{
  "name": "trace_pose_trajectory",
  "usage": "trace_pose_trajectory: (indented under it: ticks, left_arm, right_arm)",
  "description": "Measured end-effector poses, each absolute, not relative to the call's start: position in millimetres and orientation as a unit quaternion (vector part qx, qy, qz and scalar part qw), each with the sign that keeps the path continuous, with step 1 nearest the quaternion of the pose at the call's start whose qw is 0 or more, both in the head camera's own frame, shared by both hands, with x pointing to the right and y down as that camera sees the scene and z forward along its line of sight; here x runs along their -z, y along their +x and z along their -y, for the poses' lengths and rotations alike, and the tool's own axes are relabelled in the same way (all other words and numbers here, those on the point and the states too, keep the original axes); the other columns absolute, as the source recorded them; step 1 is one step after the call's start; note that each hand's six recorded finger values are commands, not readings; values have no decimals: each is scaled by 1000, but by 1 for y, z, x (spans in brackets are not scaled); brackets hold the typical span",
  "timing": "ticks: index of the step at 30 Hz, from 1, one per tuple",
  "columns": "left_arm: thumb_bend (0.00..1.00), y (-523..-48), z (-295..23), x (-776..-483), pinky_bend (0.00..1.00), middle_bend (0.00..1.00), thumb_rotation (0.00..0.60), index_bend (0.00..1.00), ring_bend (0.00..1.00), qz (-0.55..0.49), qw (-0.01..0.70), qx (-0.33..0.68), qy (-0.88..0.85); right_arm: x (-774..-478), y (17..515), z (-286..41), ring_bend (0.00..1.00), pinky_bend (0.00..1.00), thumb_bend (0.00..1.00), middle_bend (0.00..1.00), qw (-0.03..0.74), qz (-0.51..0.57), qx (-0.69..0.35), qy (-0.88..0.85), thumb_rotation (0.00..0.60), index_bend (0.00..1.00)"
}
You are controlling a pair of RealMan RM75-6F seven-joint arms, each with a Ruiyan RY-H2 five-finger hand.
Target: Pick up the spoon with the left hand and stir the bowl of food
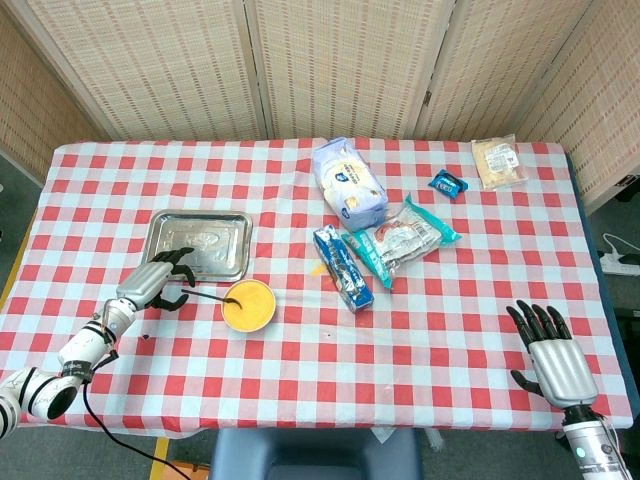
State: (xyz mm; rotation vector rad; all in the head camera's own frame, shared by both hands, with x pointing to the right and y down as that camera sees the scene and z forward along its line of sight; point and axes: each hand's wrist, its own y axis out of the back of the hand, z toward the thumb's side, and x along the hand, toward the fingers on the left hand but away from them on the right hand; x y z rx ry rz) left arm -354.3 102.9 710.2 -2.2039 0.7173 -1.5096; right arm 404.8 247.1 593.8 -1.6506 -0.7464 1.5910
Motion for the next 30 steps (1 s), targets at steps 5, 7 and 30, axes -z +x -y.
trace_pose_trajectory:
  ticks: [5, 7, 30]
  left_arm:
    - [430, -355, -104, -712, 3, 0, 600, 474, 0, -254, 187, 536, -783]
    - [433, -356, -104, -713, 3, 0, 600, 476, 0, -253, 187, 538, -782]
    - [443, -362, -102, -721, 4, 0, 600, 558, 0, -254, 180, 543, -780]
  right_arm:
    - [-594, 405, -247, 0, 0, 121, 0, 357, 289, -617, -639, 600, 0]
    - [-594, 404, -248, 0, 0, 120, 0, 358, 288, -618, -638, 600, 0]
    - [-597, 405, -247, 0, 0, 121, 0, 355, 286, -623, -635, 600, 0]
